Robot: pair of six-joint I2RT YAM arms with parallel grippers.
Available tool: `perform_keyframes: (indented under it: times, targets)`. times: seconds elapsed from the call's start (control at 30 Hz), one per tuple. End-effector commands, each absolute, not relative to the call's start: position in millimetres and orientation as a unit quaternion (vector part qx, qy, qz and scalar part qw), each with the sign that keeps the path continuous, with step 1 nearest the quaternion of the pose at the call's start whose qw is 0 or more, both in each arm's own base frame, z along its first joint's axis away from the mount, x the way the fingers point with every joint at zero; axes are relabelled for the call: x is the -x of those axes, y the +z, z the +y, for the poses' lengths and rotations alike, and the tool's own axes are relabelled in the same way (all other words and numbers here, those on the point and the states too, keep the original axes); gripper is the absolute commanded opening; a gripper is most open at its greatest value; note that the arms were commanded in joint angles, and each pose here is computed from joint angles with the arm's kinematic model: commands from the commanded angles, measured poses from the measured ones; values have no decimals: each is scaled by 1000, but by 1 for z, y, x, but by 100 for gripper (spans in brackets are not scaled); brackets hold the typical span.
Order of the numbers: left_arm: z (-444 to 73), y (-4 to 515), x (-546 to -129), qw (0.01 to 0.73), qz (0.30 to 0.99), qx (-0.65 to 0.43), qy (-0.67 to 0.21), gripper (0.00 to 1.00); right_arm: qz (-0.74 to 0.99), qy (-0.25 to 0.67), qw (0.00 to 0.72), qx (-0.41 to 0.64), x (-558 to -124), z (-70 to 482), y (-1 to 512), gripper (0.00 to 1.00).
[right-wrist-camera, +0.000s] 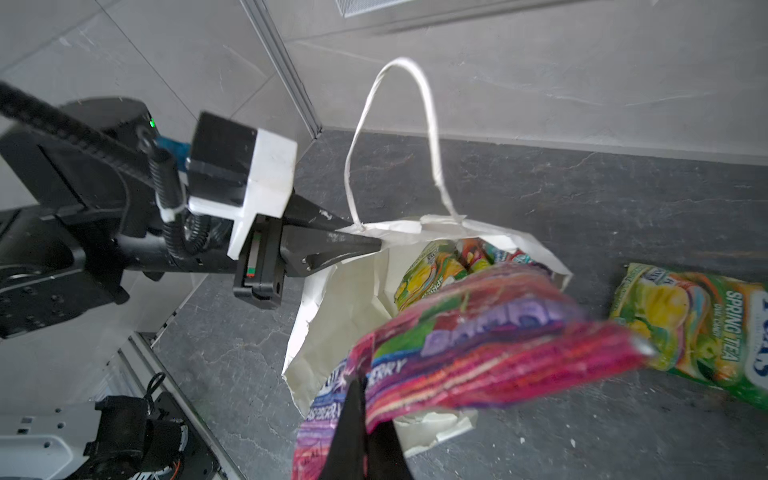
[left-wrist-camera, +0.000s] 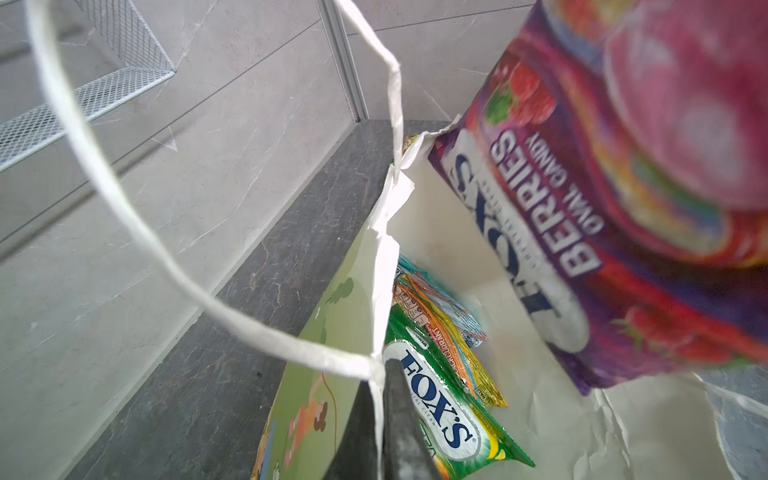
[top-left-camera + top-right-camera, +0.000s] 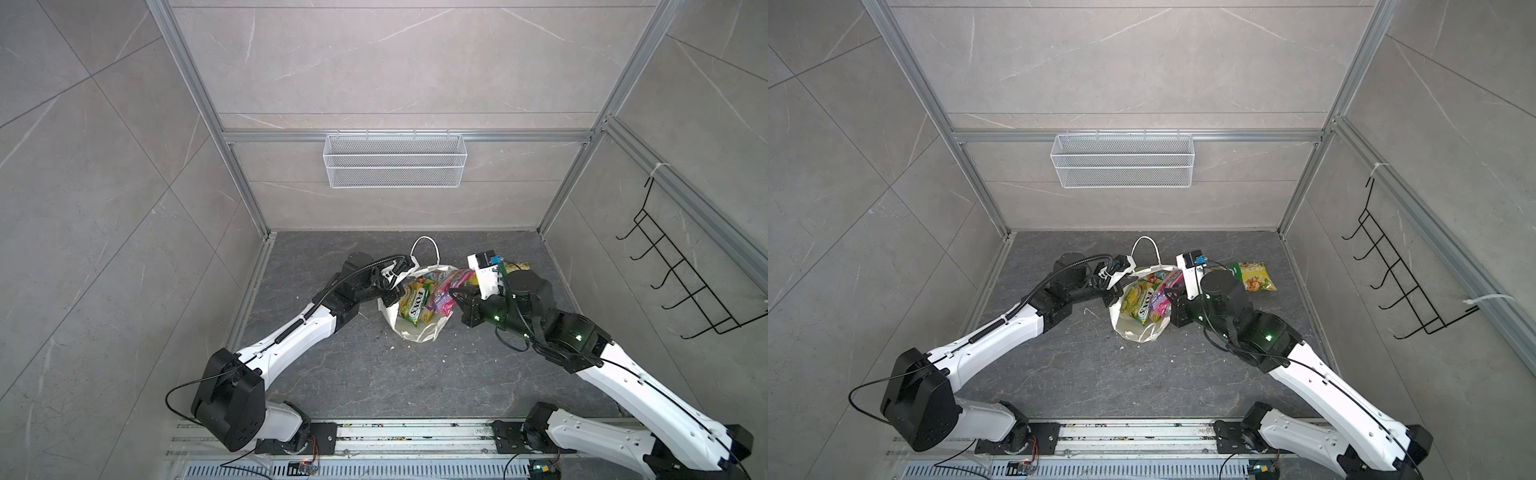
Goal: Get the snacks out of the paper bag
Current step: 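Grasp the pink FOX'S BERRIES packet with the right gripper and lift it out, then carry the pink packet toward the green packet while the left gripper tilts the bag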
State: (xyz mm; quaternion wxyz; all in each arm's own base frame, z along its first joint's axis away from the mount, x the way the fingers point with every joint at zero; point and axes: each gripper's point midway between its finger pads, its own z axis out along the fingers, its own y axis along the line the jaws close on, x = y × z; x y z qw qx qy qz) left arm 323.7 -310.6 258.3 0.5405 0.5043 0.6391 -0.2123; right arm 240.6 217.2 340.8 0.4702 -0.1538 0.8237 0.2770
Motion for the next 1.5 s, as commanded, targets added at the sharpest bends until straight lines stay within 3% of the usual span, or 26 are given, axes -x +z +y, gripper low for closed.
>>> perform_keyframes:
  times: [0.0,0.23,0.5,0.73,1.0,1.23,1.47]
  targets:
    - [-306,271,-346,568,649,-474,-178,0,810,284,488,159,-231,201,369,0]
    - [-286,281,-363,584,664,-445,-140,0,794,279,522,139,-228,174,402,0]
    - [-237,301,-388,604,682,-402,-95,0,810,250,517,119,-246,164,400,0]
    - [-203,308,-423,606,688,-398,-44,0,843,255,464,88,-300,176,348,0]
    - [-170,330,-469,602,688,-404,-25,0,847,263,455,80,-369,194,309,0]
    - [-199,299,-430,599,628,-492,-67,0,861,257,419,133,-411,218,266,0]
    - [-205,260,-387,591,626,-503,-79,0,876,254,407,46,-449,206,227,0]
